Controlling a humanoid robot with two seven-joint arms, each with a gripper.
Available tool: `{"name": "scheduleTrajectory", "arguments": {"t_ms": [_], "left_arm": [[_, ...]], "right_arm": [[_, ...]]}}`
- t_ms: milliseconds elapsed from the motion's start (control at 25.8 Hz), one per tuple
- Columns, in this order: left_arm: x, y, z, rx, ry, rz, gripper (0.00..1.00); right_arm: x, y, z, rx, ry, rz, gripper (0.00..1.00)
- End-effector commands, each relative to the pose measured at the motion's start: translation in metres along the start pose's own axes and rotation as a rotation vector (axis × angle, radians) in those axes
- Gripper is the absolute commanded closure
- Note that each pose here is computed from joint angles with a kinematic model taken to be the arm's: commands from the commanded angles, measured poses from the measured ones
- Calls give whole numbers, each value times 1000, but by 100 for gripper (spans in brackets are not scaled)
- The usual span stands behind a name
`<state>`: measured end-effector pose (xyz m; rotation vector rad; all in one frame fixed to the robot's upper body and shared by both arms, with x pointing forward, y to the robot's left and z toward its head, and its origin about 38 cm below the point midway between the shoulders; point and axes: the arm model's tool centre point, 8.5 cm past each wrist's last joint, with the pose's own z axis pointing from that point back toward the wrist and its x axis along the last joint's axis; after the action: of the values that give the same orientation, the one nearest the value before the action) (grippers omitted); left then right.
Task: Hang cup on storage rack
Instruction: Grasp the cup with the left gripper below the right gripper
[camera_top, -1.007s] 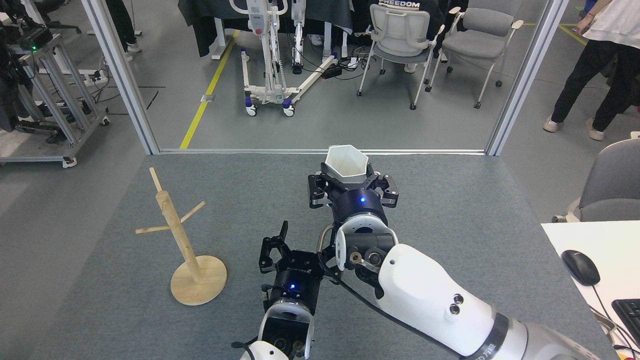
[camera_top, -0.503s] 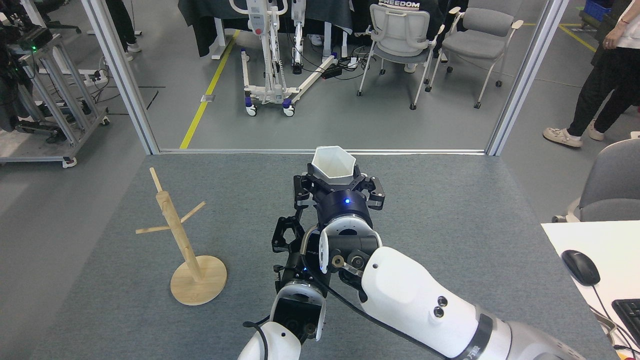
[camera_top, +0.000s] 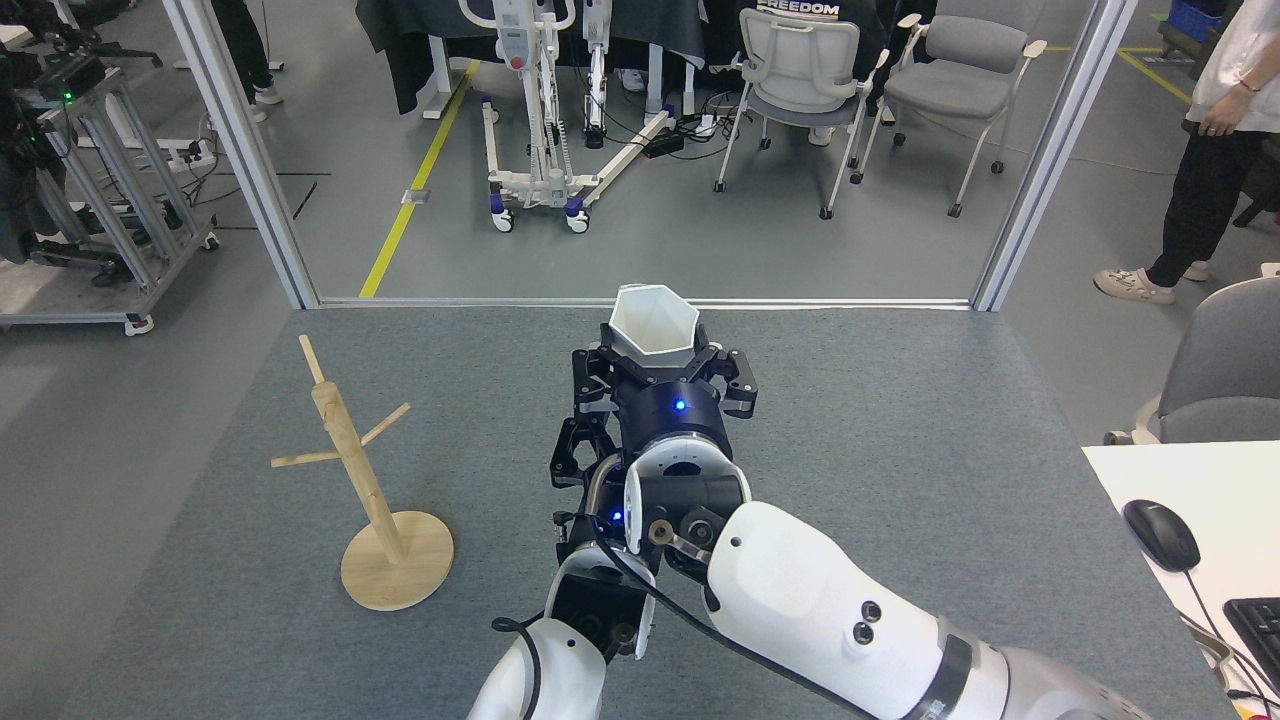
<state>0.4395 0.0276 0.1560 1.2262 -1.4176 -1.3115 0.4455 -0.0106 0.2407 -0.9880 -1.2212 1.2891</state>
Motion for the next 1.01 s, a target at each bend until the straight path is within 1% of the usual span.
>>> {"name": "scheduleTrajectory", "arguments": {"t_ms": [0,155,387,620,968], "left_arm": [[-1,1,-7,-13,-3,4,6],[-2,0,-14,-33,0,2,6],[-4,-8,-19,-68,1,8,5],[-8,-25,-19,-114,10,-7,3],[-13,-29,-19,-123,36,-9,2]], "right_arm": [[4,0,1,-1,-6,-4,100],[13,-2,4,1,-22,-16,100],[18,-1,5,4,-30,-22,100],[18,-1,5,5,-30,-23,100],[16,2,5,11,-27,-24,100]]}}
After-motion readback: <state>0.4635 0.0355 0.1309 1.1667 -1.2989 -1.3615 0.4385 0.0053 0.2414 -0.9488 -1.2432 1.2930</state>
